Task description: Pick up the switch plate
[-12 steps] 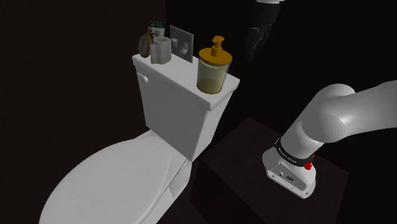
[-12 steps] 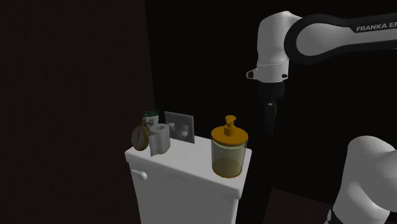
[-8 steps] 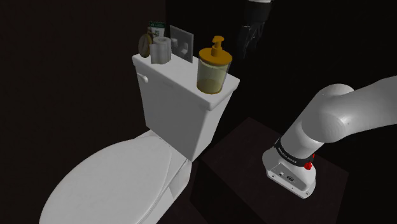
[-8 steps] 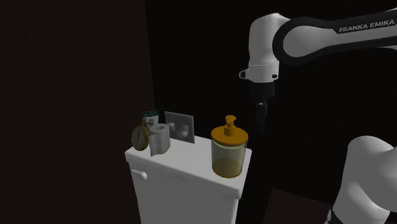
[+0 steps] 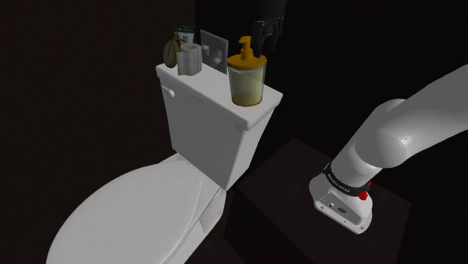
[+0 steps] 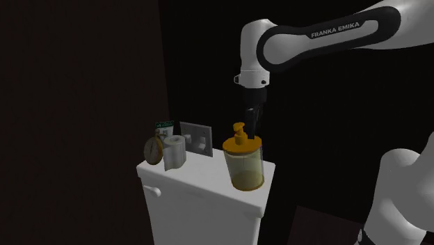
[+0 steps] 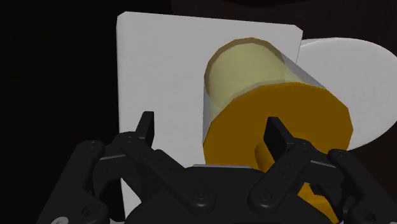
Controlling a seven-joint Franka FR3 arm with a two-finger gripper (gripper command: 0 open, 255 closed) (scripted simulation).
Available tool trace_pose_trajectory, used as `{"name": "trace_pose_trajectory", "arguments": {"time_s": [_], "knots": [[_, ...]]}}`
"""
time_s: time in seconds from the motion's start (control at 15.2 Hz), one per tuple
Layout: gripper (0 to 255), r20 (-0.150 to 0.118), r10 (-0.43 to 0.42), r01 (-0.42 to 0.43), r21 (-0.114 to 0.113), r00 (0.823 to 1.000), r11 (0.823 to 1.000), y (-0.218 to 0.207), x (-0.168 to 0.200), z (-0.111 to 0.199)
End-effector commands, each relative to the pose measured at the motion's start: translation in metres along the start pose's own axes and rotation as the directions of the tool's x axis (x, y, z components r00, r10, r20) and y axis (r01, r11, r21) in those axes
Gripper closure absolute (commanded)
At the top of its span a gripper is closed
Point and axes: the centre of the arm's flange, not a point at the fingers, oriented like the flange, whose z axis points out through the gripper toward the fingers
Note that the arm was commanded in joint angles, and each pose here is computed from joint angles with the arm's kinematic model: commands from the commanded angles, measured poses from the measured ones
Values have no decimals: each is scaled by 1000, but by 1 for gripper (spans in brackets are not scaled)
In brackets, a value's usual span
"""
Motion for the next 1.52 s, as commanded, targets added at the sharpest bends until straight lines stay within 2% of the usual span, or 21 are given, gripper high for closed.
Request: {"name": "trace_pose_trajectory", "arguments": {"time_s": [0.0,0.99,1.45], "knots": [[0,-9,1,-1,-3,1000,1000,6,25,-1],[0,-75,10,-11,-21,997,1000,32,208,-15],[0,-75,10,-11,-21,997,1000,32,210,21]]}}
